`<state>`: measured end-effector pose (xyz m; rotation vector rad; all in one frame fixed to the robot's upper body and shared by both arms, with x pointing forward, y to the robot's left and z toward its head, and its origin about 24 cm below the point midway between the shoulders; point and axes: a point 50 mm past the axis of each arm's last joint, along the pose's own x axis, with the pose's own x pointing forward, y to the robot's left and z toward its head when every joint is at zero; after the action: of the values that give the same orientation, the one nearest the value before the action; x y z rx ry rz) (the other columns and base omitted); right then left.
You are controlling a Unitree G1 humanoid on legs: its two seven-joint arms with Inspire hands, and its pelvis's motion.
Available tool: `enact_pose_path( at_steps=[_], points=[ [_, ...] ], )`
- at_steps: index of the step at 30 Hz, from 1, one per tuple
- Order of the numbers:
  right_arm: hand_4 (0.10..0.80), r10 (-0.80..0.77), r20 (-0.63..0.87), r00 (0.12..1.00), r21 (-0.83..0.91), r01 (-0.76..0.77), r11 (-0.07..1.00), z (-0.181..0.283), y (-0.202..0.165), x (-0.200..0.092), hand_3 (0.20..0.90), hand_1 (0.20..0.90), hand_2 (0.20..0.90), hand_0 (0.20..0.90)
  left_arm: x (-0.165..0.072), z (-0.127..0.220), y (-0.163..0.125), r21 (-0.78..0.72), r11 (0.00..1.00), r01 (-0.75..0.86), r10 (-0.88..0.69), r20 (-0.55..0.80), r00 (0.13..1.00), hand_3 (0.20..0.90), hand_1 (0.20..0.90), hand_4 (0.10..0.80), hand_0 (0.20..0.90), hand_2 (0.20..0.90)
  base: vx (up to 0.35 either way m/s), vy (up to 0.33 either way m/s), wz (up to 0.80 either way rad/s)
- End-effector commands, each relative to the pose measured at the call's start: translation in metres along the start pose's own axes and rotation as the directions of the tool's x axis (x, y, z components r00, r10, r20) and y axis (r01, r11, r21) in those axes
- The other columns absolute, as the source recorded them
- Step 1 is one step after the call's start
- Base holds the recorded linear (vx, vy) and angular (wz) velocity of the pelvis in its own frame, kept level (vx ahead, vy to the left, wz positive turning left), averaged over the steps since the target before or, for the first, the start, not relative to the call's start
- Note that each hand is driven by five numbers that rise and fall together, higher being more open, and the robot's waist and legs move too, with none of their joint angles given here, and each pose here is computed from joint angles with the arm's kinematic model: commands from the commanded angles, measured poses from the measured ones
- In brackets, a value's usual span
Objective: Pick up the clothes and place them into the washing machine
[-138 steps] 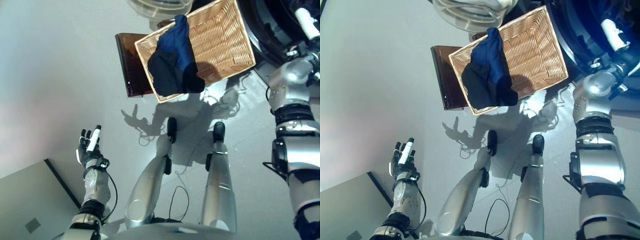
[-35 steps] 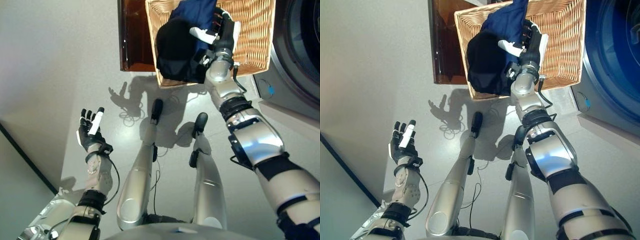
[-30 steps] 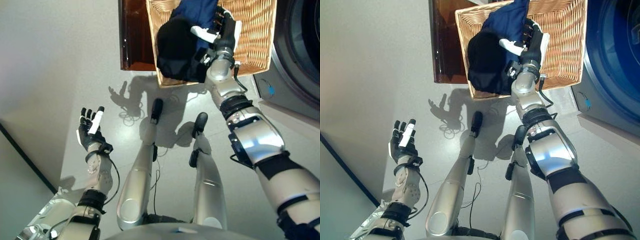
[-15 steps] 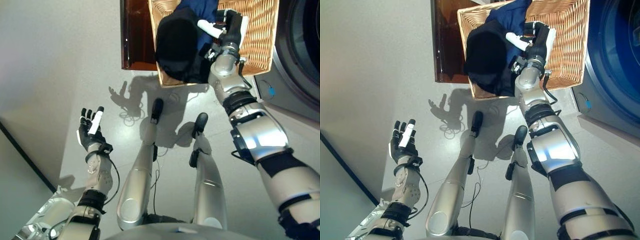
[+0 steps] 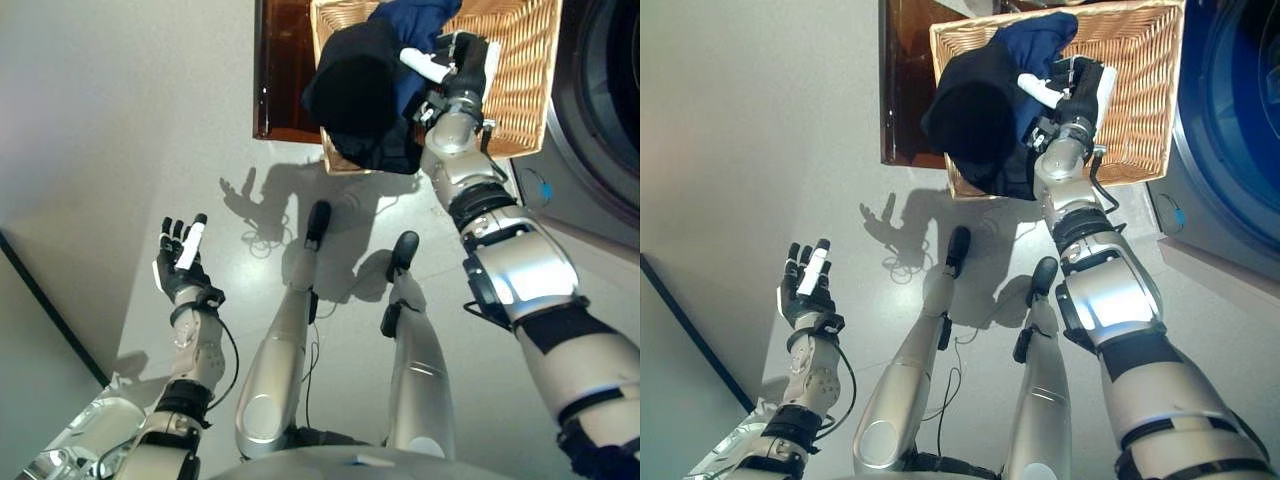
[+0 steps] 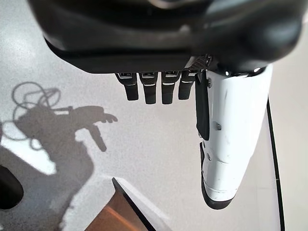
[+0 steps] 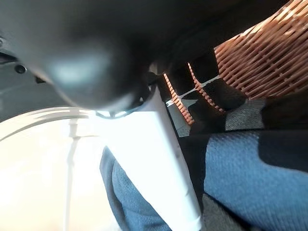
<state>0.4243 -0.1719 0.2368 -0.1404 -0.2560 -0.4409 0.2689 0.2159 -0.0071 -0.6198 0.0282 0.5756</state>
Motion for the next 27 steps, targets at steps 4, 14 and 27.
enact_pose_path(
  at_steps=[4,14,27],
  points=[
    [0.3,-0.003,0.201,0.98,0.139,-0.025,0.99,0.045,0.004,-0.002,0.2,0.2,0.2,0.2,0.006,0.023,0.027,0.03,0.997,-0.072,0.068,0.113,0.991,0.9,0.9,0.8,0.9,0.9,0.004,-0.002,-0.01],
    [0.3,-0.038,0.181,0.983,0.215,-0.001,0.977,0.021,-0.011,-0.008,0.2,0.2,0.2,0.2,0.003,0.011,0.038,0.042,0.993,-0.114,0.111,0.066,0.992,0.9,0.9,0.8,0.9,0.9,0.0,0.0,0.0],
    [0.3,-0.048,0.043,0.998,0.599,0.013,0.801,-0.025,-0.027,-0.029,0.2,0.2,0.2,0.2,-0.004,-0.005,0.045,0.036,0.99,-0.138,0.138,0.001,0.99,0.9,0.9,0.8,0.9,0.9,0.01,-0.003,-0.04]
  ],
)
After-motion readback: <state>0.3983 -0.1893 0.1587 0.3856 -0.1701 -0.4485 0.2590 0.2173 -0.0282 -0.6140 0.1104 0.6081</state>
